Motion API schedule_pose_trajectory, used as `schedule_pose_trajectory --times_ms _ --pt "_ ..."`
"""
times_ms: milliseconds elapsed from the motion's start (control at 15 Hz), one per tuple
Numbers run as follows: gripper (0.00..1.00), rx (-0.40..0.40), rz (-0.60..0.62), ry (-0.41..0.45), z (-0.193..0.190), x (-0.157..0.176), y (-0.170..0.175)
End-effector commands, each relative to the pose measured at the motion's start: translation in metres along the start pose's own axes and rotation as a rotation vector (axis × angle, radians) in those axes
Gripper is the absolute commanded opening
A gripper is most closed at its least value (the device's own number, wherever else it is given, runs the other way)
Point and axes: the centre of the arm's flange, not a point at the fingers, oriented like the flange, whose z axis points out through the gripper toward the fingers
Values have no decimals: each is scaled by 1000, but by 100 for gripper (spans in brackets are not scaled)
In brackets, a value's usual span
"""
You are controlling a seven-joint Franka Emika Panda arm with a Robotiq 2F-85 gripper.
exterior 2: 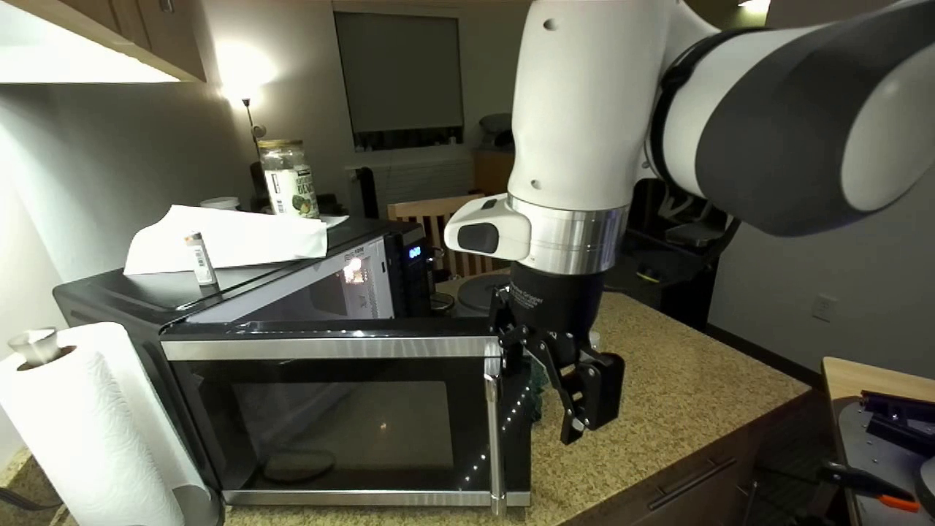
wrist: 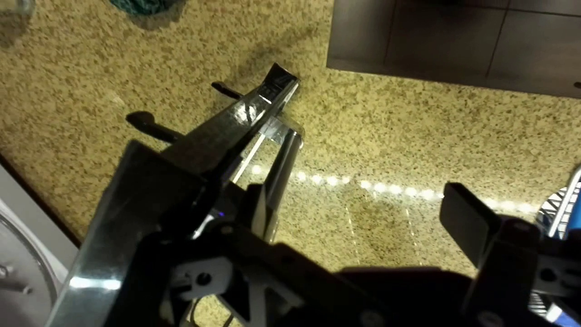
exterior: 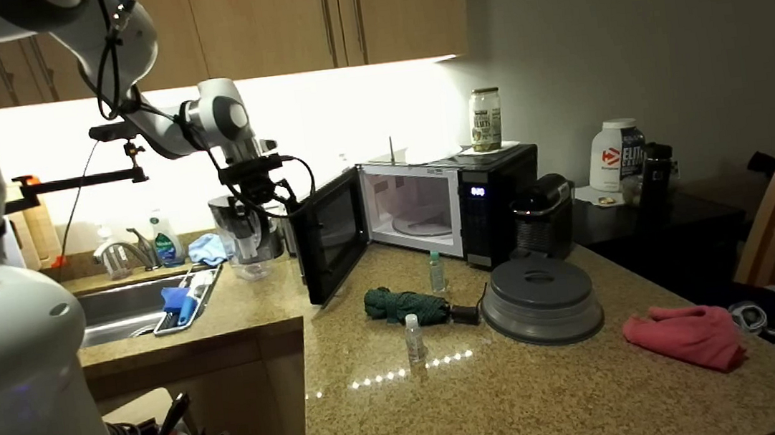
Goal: Close the microwave door
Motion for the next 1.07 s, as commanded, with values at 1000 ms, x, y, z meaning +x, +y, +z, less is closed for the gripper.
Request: schedule_pose_trajectory --times_ms 1000 --pt "100 -255 259 20 3 -58 201"
